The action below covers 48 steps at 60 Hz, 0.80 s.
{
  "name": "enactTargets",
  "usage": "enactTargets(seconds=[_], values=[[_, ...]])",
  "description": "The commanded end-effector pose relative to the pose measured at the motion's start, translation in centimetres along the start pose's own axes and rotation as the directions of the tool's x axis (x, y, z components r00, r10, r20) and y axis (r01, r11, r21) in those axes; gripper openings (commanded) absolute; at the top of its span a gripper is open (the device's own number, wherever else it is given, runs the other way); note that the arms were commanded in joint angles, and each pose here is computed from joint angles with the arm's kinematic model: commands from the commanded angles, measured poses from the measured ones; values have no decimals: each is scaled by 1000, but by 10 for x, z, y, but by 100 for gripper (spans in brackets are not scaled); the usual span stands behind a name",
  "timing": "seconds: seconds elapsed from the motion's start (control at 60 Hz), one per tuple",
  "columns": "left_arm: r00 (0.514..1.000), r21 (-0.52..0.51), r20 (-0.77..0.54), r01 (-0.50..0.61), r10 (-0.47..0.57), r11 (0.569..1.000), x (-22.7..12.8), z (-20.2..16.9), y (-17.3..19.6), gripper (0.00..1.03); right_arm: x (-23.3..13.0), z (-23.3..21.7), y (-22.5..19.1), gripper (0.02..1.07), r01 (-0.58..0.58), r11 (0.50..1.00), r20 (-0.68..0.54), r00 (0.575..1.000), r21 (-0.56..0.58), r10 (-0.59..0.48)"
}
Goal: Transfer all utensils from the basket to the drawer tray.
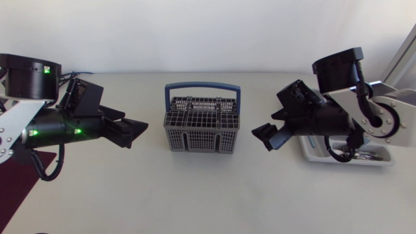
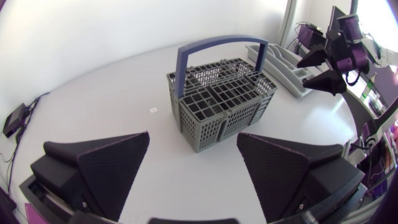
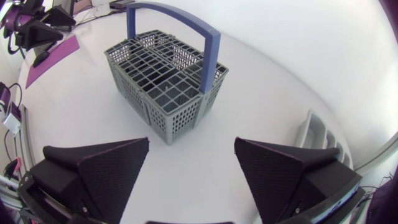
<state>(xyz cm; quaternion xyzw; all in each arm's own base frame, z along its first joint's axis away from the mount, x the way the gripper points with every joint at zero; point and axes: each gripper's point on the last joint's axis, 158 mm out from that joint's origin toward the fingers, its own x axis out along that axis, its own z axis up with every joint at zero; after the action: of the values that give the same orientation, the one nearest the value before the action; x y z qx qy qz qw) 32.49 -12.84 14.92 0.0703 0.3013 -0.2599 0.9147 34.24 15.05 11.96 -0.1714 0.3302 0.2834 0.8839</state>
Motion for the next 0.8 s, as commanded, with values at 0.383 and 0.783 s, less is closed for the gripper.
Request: enactTargets(seconds=[0.383,0.783], values=[[974,-53,172,-140,147,989,-52,-10,29,99,-64,-43,-86,102,308,933,92,940,184,-328],[907,-64,319,-270,276,961,-84,-23,47,99,-112,-72,-111,102,492,836,172,826,244,-536]])
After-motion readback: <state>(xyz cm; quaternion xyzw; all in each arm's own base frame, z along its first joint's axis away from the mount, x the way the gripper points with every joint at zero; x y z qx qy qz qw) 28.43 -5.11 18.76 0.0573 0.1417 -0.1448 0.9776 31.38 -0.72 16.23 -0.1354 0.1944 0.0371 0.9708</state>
